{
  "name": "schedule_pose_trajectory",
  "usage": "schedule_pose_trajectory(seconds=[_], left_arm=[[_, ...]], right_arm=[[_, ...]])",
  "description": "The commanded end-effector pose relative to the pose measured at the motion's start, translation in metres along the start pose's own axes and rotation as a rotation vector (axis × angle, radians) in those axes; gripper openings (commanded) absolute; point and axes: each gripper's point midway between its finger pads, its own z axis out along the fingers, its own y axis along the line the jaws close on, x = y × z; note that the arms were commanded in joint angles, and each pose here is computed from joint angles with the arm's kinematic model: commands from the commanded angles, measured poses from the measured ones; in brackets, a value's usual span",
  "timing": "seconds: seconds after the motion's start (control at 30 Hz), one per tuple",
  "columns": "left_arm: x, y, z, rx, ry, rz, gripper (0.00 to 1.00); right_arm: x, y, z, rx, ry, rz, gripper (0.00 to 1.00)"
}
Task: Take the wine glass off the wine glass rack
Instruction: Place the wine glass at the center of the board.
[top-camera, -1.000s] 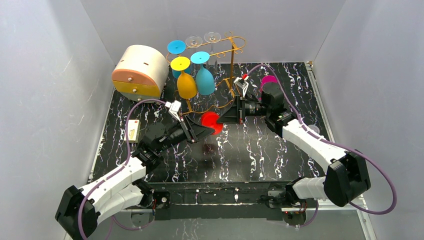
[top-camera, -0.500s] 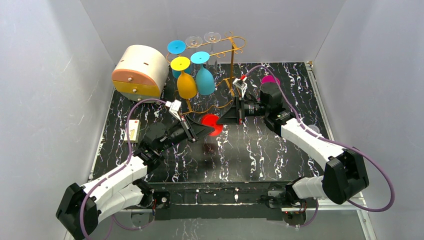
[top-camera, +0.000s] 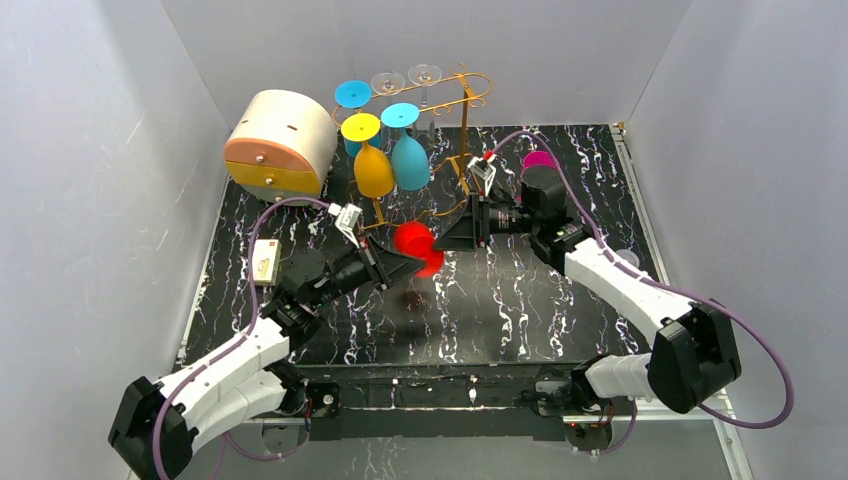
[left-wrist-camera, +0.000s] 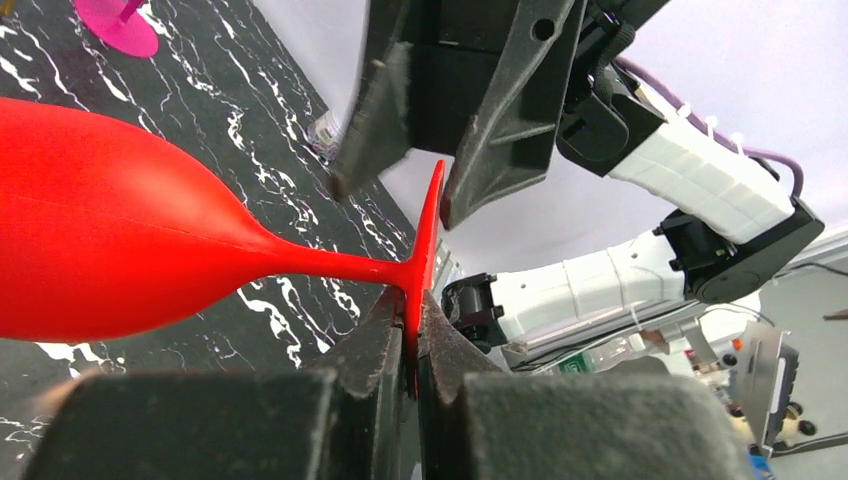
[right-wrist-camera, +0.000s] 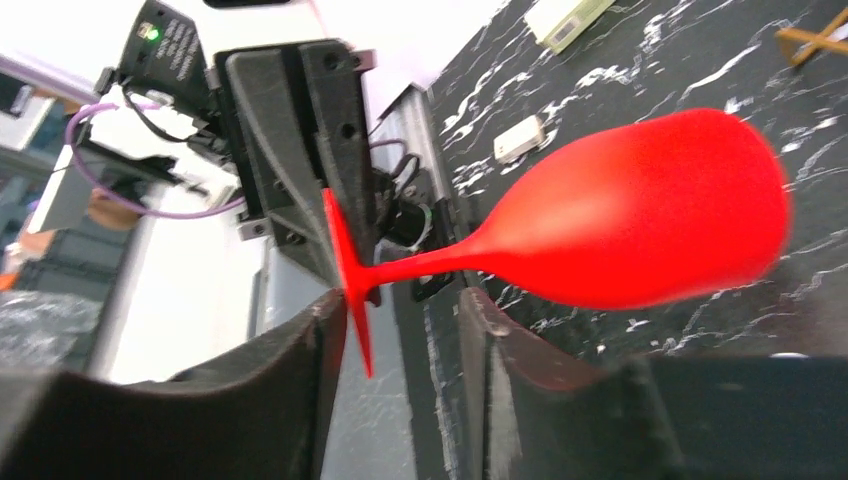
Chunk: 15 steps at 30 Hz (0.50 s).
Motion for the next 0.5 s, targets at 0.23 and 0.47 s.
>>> schedule_pose_trajectory(seconds=[0.23,0.47], left_arm=[[0.038,0.000,-0.039,0.071,0.190,0.417,0.00],[0.052,-0.002,-0.056,0.146,0.330,0.662,0.00]], right_arm=[[-0.048,-0.047,-0.041,0.491,-0.341,-0.046,0.91],[-0.046,-0.089,-0.073,0.766,-0.406,-0.004,0.99]])
